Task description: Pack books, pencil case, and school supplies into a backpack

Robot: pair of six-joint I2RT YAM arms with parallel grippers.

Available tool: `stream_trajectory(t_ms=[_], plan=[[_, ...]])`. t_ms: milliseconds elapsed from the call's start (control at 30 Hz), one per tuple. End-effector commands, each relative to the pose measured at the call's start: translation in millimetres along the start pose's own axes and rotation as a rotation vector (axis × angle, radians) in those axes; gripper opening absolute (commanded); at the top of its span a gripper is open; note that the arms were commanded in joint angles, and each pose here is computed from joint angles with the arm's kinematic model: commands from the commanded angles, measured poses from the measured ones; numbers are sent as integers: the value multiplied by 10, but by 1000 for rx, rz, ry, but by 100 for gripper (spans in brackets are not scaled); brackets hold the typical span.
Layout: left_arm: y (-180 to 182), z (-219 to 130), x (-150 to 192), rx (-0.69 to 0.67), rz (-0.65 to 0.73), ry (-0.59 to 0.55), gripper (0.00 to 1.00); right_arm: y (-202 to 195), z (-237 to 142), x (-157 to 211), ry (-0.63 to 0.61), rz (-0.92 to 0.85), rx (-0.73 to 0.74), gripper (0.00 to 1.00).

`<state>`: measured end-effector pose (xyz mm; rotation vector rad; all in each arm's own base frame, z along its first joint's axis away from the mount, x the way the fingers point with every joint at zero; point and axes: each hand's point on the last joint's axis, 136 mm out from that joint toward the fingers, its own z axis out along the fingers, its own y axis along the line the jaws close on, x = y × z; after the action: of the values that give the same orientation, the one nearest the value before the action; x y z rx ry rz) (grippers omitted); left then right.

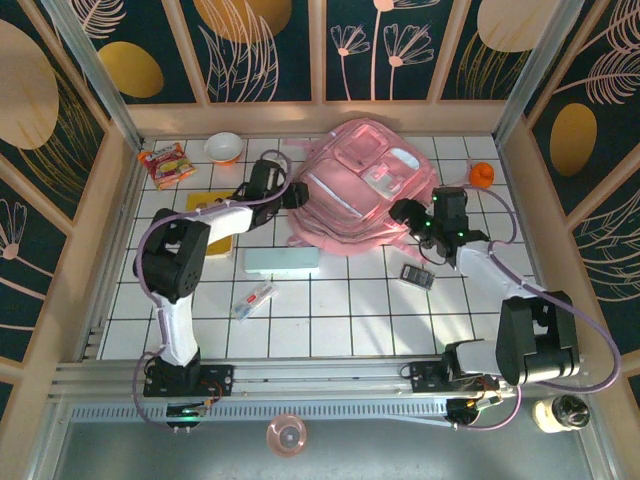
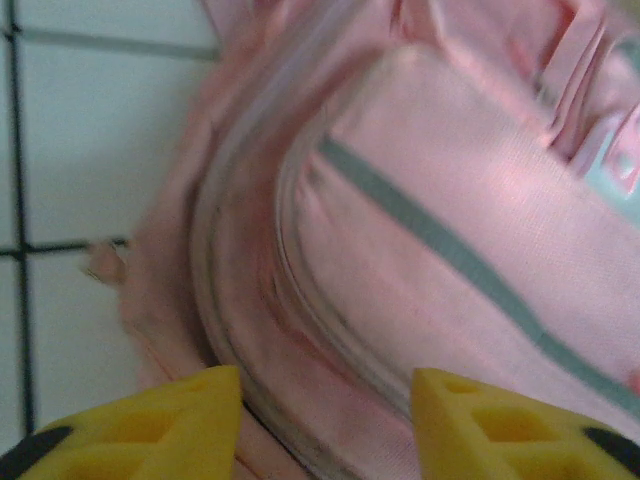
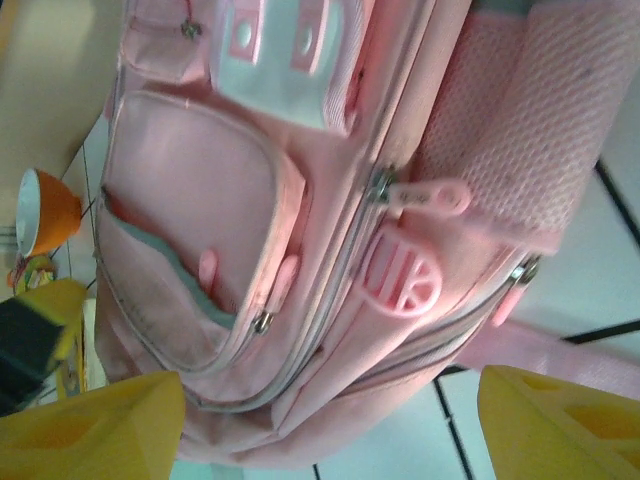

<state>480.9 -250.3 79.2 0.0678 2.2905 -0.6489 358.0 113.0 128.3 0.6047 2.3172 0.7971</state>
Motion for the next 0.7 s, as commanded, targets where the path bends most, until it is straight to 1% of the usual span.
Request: stream_trajectory(t_ms=[0,133,200,267,333,467,533,667], plan=[[-128,106,244,41,-14,89,42,-146,105,18,-1,88,65,77],[-318,94,605,83,43,166,38,-242,307,108,61,99,87,77],[-476,47,777,132,65,192,38,-310,380,113,70,101,101,77],[-583,-1,955,141,101,221,38,-391,458,119,89,109,106,77],[-682,-46,1100,159,109,243,37,-479,501,104,96,111,122,77],[-876,-203,1383,177,133,270,33,-595,556,55,104,85,149,77],[-938,-299,1523,182,137,286,30,-605,576,63,114,65,154,77],[-820,-486,1864,117,123,346,26,-584,599,187,150,34,148,76]])
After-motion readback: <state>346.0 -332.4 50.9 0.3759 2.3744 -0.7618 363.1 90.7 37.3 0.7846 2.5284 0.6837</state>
